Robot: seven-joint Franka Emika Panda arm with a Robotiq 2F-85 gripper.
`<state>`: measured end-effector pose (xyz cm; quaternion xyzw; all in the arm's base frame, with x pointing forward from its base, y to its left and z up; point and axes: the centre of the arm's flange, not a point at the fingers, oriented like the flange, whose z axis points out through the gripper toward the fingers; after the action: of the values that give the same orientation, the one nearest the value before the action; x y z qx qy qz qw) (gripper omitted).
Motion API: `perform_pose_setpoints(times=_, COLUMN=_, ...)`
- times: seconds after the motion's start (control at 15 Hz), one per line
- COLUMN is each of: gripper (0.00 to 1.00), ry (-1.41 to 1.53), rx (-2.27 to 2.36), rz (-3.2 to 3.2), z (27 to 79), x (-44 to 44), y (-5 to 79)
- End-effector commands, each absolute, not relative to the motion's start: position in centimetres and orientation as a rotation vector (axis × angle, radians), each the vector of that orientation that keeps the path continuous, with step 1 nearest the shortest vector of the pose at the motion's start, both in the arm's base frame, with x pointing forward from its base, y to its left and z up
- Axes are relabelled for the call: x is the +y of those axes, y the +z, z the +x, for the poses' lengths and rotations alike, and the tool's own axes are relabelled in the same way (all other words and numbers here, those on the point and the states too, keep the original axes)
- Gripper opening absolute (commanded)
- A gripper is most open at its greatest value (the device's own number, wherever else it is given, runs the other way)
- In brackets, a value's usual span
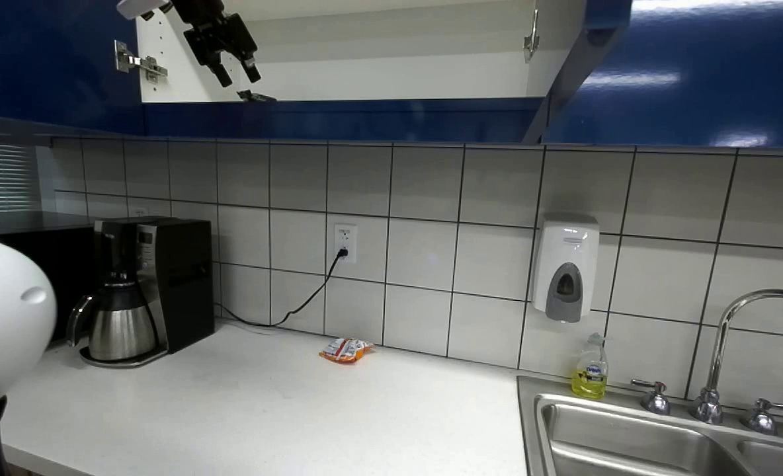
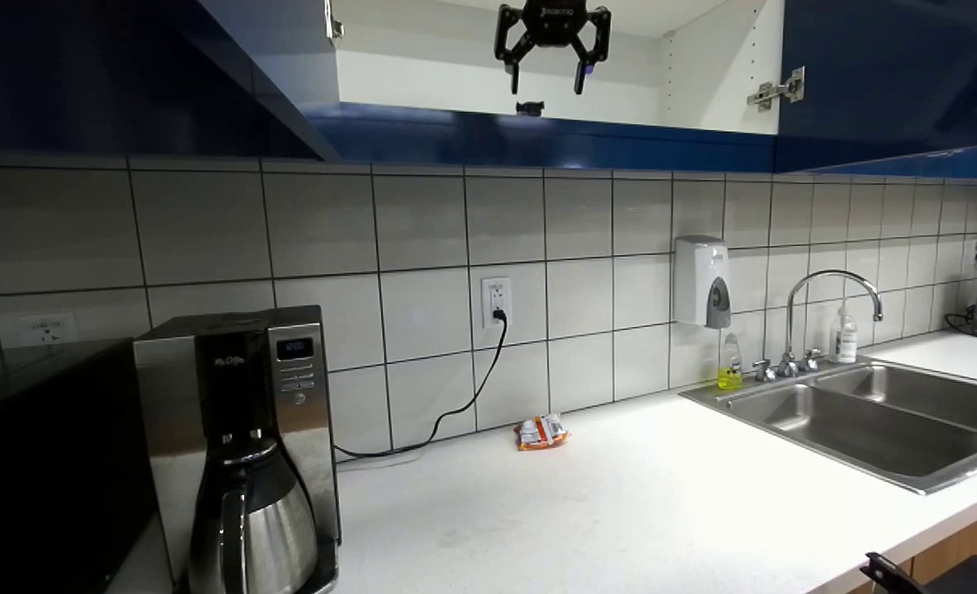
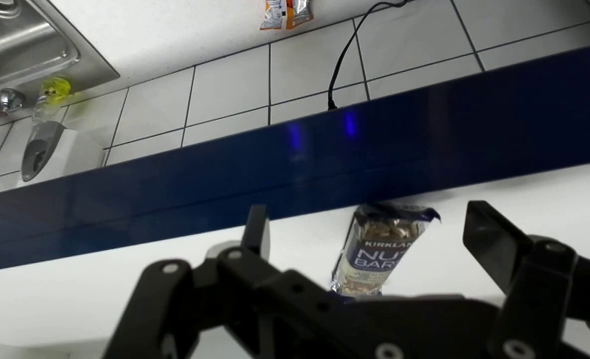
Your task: Pick up the granola bar and place it on the shelf above
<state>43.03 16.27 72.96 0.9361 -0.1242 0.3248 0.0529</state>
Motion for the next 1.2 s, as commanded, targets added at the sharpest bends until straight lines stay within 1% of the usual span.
perform_pose_setpoints(times=0.0, gripper=1.0, ry=1.057, rx=-0.375, rz=2.798, z=39.2, x=16.3, y=70.5)
perform_pose_setpoints(times=0.53, gripper=1.0, ry=1.037, rx=-0.29, rz=2.8, z=35.5, x=15.9, y=63.4)
perform_pose_setpoints(times=0.87, gripper=1.0, ry=0.922, rx=-0.236, rz=2.845, z=35.2, x=15.5, y=56.7)
perform_pose_setpoints(times=1.13, gripper=1.0, ry=0.765, rx=-0.161, rz=2.908, z=35.5, x=15.2, y=51.5)
